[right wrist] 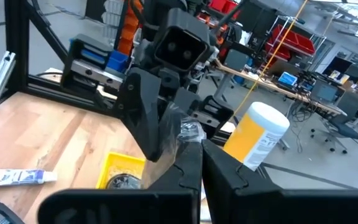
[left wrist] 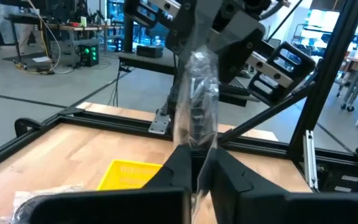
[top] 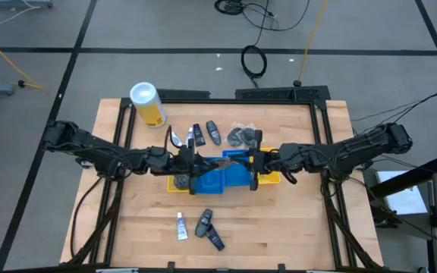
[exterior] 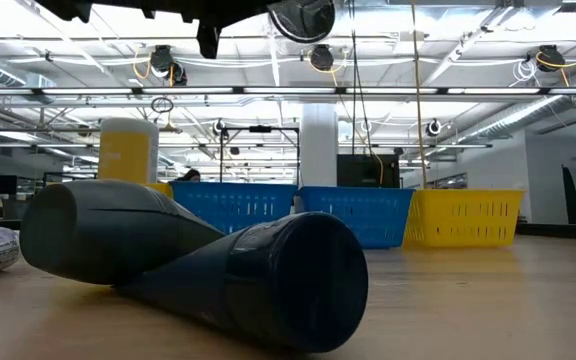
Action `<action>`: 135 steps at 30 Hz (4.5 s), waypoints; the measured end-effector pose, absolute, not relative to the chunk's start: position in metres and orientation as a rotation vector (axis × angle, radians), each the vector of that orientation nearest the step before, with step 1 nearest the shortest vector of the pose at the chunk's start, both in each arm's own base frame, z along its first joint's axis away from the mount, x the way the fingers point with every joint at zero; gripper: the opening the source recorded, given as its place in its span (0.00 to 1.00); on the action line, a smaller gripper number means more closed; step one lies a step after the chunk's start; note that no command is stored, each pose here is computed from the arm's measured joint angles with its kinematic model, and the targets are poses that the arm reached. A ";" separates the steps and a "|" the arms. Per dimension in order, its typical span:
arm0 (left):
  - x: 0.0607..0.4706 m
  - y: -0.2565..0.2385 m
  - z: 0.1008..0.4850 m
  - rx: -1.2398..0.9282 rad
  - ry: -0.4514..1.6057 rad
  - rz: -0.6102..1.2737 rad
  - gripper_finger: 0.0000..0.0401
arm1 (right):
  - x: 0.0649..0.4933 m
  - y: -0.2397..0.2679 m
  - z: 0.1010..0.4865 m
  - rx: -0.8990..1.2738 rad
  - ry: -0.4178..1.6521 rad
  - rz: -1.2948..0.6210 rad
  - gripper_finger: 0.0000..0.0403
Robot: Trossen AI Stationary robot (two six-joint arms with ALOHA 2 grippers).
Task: Pick & Place Travel size toiletries
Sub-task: Put the hairbrush into the left yellow bin
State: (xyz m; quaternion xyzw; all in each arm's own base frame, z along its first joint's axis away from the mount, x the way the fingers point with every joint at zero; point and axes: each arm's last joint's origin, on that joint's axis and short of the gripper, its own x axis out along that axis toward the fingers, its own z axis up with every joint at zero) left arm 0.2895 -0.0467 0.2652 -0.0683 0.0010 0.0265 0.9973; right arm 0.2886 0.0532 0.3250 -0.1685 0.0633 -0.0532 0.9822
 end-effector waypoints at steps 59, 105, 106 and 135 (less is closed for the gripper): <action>0.201 -0.049 0.224 -0.128 0.774 0.508 0.03 | 0.276 0.057 0.266 -0.247 0.363 -0.073 0.23; 0.216 -0.048 0.209 -0.172 0.876 0.428 0.23 | 0.276 0.057 0.265 -0.247 0.365 -0.073 0.23; 0.216 -0.047 0.209 -0.176 0.878 0.427 0.25 | 0.276 0.057 0.265 -0.247 0.365 -0.073 0.23; 0.198 -0.043 0.209 -0.303 1.041 0.390 0.49 | 0.276 0.057 0.265 -0.250 0.366 -0.073 0.23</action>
